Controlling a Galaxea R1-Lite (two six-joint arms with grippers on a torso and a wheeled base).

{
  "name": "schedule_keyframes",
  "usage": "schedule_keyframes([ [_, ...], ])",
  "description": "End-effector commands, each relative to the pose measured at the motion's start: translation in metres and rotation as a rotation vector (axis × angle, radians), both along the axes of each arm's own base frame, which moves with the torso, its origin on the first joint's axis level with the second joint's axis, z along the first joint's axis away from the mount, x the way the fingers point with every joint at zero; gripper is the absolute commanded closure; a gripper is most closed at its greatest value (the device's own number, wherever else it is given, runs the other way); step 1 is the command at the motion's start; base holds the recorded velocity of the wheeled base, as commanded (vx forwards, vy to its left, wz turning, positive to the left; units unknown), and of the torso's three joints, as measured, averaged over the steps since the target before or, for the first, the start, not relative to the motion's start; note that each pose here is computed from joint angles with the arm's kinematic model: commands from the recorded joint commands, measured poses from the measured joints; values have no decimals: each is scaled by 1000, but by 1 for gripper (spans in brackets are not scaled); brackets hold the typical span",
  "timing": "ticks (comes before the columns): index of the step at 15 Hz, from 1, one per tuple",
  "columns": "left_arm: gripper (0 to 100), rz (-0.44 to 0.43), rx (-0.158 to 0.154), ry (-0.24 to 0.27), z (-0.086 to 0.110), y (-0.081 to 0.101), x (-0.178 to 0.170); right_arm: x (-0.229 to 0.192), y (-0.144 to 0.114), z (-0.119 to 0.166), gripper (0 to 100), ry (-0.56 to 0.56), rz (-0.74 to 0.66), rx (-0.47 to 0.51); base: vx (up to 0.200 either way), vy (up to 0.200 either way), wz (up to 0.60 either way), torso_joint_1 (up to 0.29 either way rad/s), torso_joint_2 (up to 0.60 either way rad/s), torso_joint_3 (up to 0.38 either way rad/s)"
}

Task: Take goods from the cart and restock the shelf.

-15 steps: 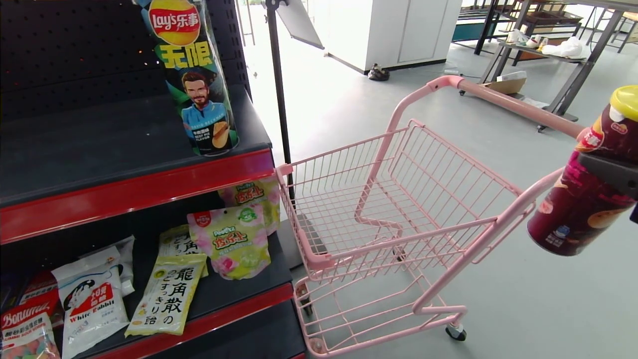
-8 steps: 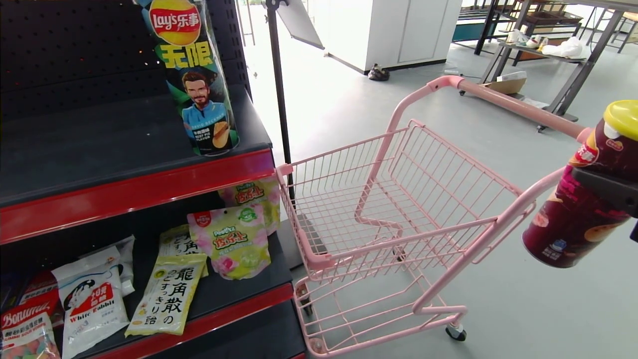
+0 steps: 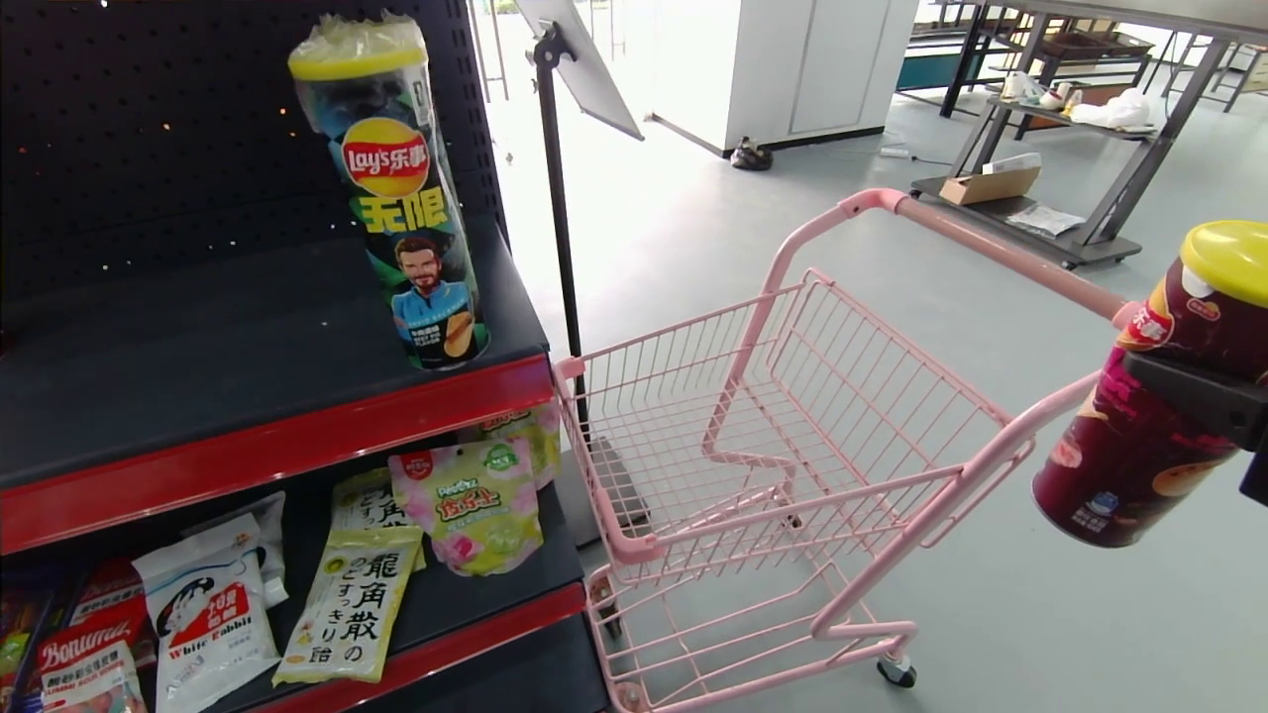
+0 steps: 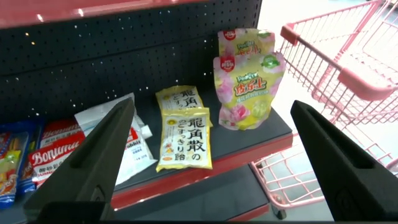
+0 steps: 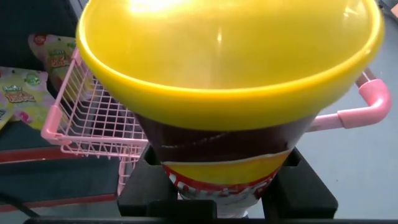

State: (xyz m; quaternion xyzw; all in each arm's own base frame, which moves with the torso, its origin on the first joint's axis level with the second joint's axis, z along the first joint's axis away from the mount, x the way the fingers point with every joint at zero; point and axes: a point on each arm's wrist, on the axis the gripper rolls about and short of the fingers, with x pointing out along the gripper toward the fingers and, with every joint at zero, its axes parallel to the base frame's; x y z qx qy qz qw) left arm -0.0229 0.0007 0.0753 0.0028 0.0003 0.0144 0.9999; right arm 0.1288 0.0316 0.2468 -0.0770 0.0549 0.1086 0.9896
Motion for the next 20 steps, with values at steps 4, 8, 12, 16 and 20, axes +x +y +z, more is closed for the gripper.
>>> schedule_keyframes([
  [4,0,0,1,1,0,0,0,2,1,-1,100,8,19,-2,0,0,0,184,-554,-378],
  [8,0,0,-1,1,0,0,0,2,1,-2,100,4,31,-23,0,0,0,206,-592,-377],
  [12,0,0,1,1,0,0,0,1,1,-3,100,6,33,-30,0,0,0,178,-436,-272],
  [16,0,0,1,1,0,0,0,1,1,-5,100,9,31,-35,0,0,0,151,-383,-227],
  [20,0,0,1,1,0,0,0,1,0,-9,100,22,19,-49,0,0,0,113,-277,-157],
])
